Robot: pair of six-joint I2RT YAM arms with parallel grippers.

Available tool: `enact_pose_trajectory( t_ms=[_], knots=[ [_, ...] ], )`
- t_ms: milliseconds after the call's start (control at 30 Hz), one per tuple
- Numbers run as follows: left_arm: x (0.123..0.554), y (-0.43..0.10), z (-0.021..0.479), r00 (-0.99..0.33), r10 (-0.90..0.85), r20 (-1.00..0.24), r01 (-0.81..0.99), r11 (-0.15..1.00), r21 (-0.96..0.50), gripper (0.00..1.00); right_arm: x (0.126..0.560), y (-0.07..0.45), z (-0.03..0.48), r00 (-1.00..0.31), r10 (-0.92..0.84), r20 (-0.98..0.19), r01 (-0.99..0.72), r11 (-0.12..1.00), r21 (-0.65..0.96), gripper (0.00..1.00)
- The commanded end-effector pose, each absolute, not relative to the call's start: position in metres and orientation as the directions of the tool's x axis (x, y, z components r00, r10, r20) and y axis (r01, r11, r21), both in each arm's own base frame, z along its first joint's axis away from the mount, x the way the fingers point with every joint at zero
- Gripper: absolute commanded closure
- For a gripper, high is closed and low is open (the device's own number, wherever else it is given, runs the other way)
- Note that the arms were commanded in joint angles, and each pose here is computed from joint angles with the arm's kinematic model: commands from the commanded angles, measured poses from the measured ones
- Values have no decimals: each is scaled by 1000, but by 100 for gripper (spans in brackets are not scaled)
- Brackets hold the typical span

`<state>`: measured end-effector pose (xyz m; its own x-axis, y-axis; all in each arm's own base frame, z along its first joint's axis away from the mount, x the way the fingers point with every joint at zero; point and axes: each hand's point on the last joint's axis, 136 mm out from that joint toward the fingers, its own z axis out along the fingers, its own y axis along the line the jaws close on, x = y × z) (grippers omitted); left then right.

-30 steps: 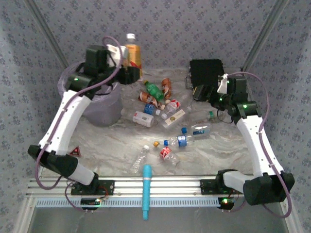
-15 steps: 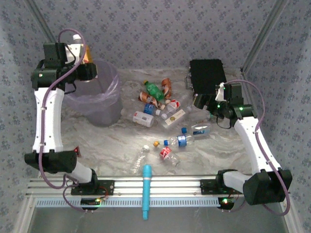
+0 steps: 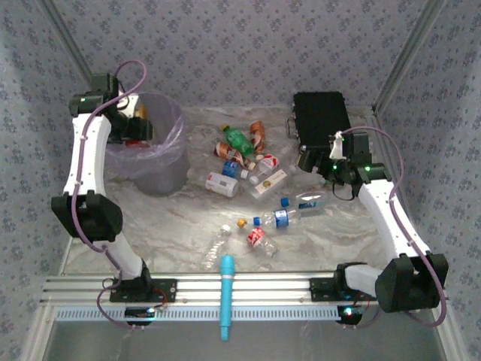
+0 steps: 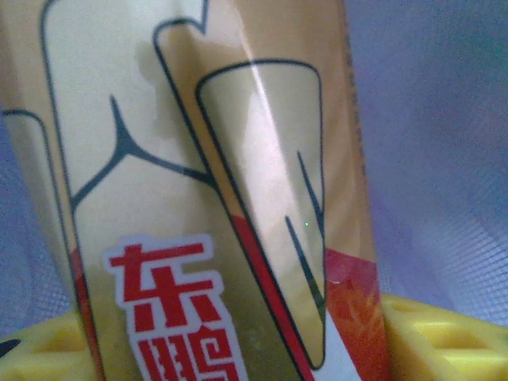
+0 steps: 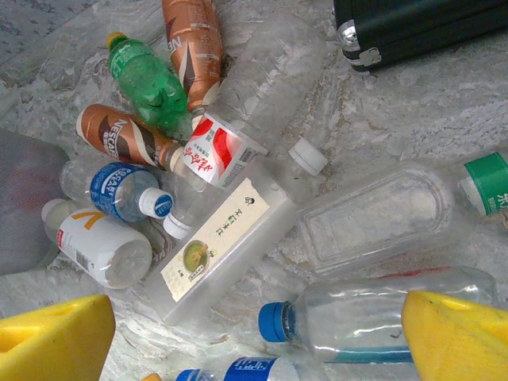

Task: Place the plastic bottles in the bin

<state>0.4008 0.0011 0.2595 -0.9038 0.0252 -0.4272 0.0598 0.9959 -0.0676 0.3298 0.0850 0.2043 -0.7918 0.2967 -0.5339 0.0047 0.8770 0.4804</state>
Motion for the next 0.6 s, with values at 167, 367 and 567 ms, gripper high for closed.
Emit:
enact_pose_trajectory(
  t_ms=[167,367,567],
  knots=[
    [384,6,220,-956,61,-286,72,997,-27,100,332,83,193,-795,261,-548,-21,890,455,6],
    [380,3,193,-969,76,-235,81,997,-12,100,333,85,185,-809,249,-533,-24,891,453,5],
    [379,-3,169,-978,93,-185,97,995,-9,94,332,83,180,-812,246,-529,-18,896,444,5]
  ],
)
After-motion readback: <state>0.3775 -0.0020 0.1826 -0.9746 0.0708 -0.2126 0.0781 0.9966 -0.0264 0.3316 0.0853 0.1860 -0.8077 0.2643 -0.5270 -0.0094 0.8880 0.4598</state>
